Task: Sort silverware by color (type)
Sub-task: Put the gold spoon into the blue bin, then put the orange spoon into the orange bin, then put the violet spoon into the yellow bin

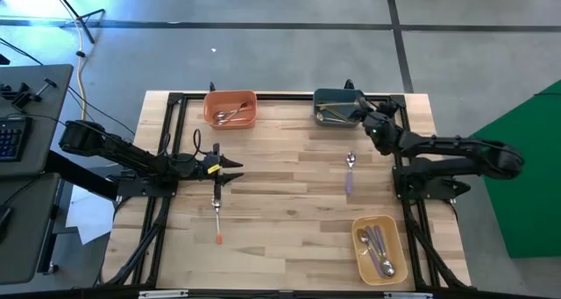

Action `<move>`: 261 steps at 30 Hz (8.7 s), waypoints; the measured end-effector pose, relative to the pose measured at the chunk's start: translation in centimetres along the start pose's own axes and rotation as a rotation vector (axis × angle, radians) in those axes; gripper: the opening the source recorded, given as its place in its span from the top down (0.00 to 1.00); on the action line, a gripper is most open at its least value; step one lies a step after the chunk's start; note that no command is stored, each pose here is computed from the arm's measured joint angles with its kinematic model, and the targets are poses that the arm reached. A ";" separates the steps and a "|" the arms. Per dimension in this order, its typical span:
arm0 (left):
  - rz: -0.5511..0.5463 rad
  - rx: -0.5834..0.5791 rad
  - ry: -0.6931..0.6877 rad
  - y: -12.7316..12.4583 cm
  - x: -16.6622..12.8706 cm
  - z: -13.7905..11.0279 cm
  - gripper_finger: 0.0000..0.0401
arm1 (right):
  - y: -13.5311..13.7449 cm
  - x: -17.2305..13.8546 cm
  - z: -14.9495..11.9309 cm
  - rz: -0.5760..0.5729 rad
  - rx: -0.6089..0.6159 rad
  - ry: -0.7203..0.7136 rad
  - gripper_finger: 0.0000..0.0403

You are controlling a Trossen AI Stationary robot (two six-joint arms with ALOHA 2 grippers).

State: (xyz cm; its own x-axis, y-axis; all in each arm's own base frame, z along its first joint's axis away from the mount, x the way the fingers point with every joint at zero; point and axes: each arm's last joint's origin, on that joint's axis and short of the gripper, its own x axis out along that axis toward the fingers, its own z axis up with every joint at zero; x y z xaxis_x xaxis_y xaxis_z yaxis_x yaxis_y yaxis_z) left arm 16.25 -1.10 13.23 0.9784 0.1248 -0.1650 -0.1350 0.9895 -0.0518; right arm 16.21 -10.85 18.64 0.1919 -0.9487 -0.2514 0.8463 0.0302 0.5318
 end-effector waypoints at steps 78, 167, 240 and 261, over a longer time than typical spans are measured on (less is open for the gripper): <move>0.308 -0.475 0.962 -8.5 -2.8 4.2 0.63 | 4.3 -9.3 -2.9 1.023 -0.788 0.291 1.00; 0.161 -0.183 1.069 -2.5 1.6 4.4 0.99 | 4.9 -12.1 -3.7 1.084 -0.815 0.190 1.00; 1.009 -0.344 0.480 16.8 -0.4 8.7 0.72 | 4.4 -11.8 -3.9 0.941 -0.791 0.219 1.00; 0.436 -0.135 -0.032 0.9 2.9 6.7 0.83 | -2.4 -12.8 -4.6 0.203 -0.746 0.698 0.88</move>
State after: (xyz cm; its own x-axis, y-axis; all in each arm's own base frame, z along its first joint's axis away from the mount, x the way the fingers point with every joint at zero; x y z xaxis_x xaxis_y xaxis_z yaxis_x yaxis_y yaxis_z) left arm 19.97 0.68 19.33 0.8299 0.5316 -0.1696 -0.5521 0.8262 -0.1121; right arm 13.98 2.72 16.82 0.4086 -0.5180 -0.7515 0.8126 0.5814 0.0411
